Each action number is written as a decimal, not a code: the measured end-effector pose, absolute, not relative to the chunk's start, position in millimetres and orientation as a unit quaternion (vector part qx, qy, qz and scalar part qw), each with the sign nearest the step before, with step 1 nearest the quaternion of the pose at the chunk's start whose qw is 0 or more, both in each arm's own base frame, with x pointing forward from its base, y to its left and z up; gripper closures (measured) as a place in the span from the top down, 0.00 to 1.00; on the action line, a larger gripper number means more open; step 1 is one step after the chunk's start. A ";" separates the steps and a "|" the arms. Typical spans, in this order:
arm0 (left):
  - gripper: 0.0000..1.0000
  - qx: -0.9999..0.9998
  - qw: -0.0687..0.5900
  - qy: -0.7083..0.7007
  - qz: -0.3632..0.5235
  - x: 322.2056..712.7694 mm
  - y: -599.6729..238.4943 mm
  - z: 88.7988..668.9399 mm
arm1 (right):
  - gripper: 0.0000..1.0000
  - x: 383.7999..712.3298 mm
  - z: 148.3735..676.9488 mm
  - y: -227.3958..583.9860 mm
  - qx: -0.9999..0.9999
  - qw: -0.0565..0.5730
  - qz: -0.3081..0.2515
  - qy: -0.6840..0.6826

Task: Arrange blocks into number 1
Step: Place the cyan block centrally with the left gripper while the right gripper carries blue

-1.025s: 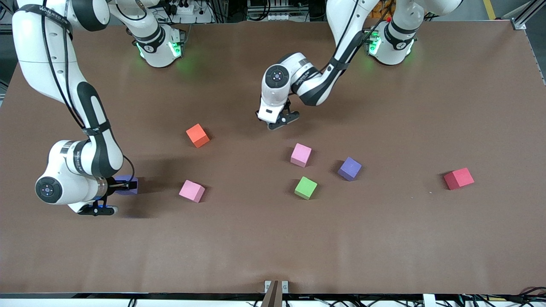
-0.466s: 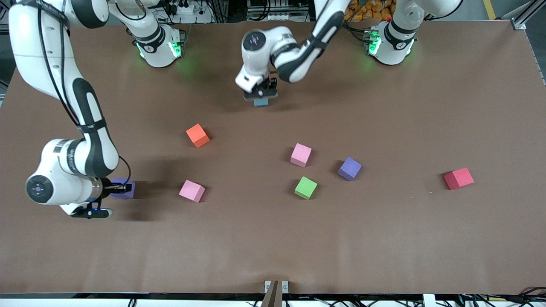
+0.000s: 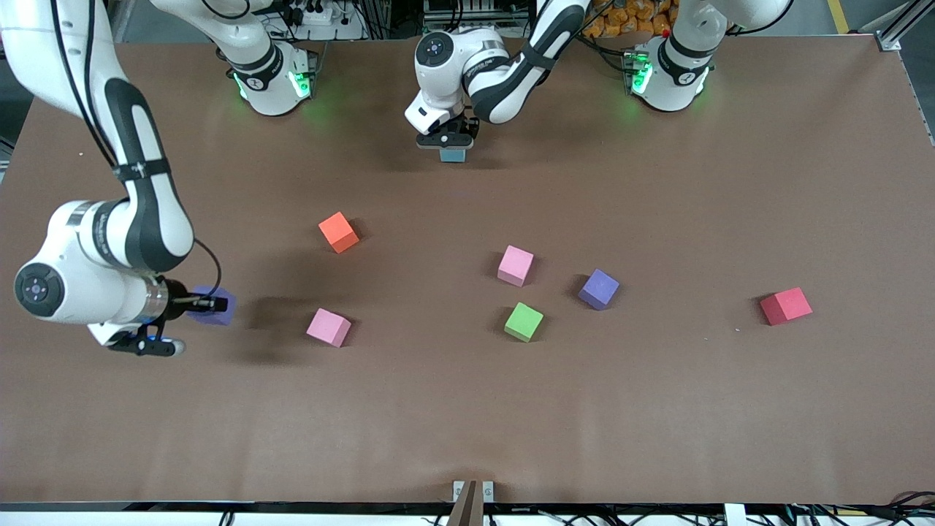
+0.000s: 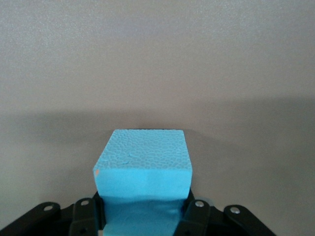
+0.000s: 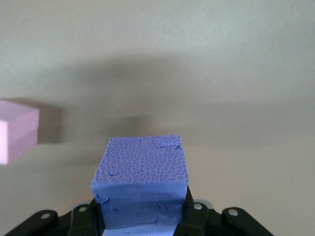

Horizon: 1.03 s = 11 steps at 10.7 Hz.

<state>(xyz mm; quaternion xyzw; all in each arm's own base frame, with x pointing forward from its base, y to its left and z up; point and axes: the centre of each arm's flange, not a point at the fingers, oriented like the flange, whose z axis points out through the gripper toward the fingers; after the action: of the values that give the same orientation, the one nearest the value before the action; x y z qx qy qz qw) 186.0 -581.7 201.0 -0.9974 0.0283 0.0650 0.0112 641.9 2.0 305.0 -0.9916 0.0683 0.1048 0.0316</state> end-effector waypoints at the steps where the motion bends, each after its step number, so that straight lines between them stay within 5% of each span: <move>1: 0.56 -0.997 0.011 0.028 0.065 186.2 -581.7 201.0 | 0.57 631.7 308.5 14.3 -0.991 0.035 0.109 0.074; 3: 0.61 -0.998 0.011 0.013 0.064 189.2 -581.6 201.7 | 0.57 612.7 311.9 41.4 -0.990 0.039 0.118 0.070; 6: 1.00 -0.997 -0.019 -0.066 0.046 243.6 -582.3 236.4 | 0.56 590.5 309.0 82.6 -0.988 0.056 0.130 0.060; 11: 1.00 -1.000 -0.022 -0.019 0.009 401.2 -487.2 304.6 | 0.56 557.7 315.3 175.0 -0.989 0.047 0.135 0.037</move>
<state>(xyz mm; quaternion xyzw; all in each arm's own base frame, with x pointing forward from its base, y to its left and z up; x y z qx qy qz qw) 401.2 -487.2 304.6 -0.9995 -0.0191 0.0089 -0.0221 557.7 175.0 315.3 -0.9890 0.0373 0.1354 0.0465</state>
